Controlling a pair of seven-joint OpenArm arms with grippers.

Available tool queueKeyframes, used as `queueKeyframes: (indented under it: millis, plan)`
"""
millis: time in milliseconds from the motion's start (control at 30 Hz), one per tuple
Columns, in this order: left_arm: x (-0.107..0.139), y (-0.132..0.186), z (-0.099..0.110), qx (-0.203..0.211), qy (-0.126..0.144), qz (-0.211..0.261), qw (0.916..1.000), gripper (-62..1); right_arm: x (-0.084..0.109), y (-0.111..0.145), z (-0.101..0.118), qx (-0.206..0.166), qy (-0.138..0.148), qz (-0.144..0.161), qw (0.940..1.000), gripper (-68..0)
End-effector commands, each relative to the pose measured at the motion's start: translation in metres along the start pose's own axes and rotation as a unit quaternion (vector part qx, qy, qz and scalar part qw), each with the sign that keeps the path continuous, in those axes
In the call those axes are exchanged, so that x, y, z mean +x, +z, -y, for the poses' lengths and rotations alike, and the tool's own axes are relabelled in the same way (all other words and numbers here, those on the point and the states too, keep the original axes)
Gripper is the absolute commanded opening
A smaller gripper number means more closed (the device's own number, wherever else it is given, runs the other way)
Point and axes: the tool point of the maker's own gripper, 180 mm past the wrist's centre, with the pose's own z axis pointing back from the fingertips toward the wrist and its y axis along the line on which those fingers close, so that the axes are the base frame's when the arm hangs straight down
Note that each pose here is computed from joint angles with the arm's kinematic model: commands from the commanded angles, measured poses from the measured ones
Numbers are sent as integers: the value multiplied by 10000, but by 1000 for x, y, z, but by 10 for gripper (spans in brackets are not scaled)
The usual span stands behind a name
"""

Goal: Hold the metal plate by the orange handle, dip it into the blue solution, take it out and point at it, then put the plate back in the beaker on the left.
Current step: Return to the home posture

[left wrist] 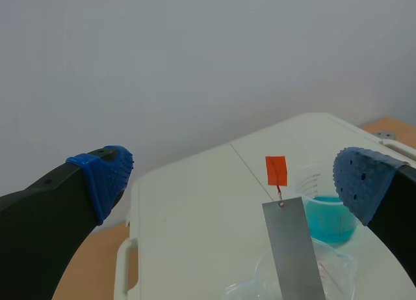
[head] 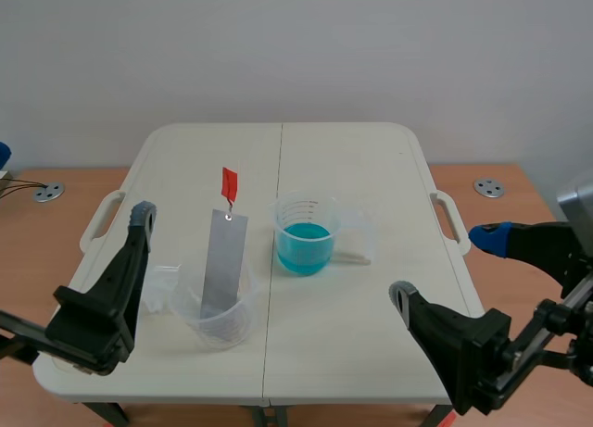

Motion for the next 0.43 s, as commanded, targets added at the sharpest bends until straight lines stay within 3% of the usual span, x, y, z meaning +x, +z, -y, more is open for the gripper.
queueKeyframes:
  millis: [0,300,400]
  plan:
    - [5,-2,-2,40,4,71,10000,14,13,1,2,2,108,172,9998,-12]
    - [1,-2,-2,36,7,-42,10000,14,13,1,3,-4,109,170,9998,-12]
    - [-12,-1,-2,34,9,-398,9992,14,13,1,4,-16,118,171,9998,-12]
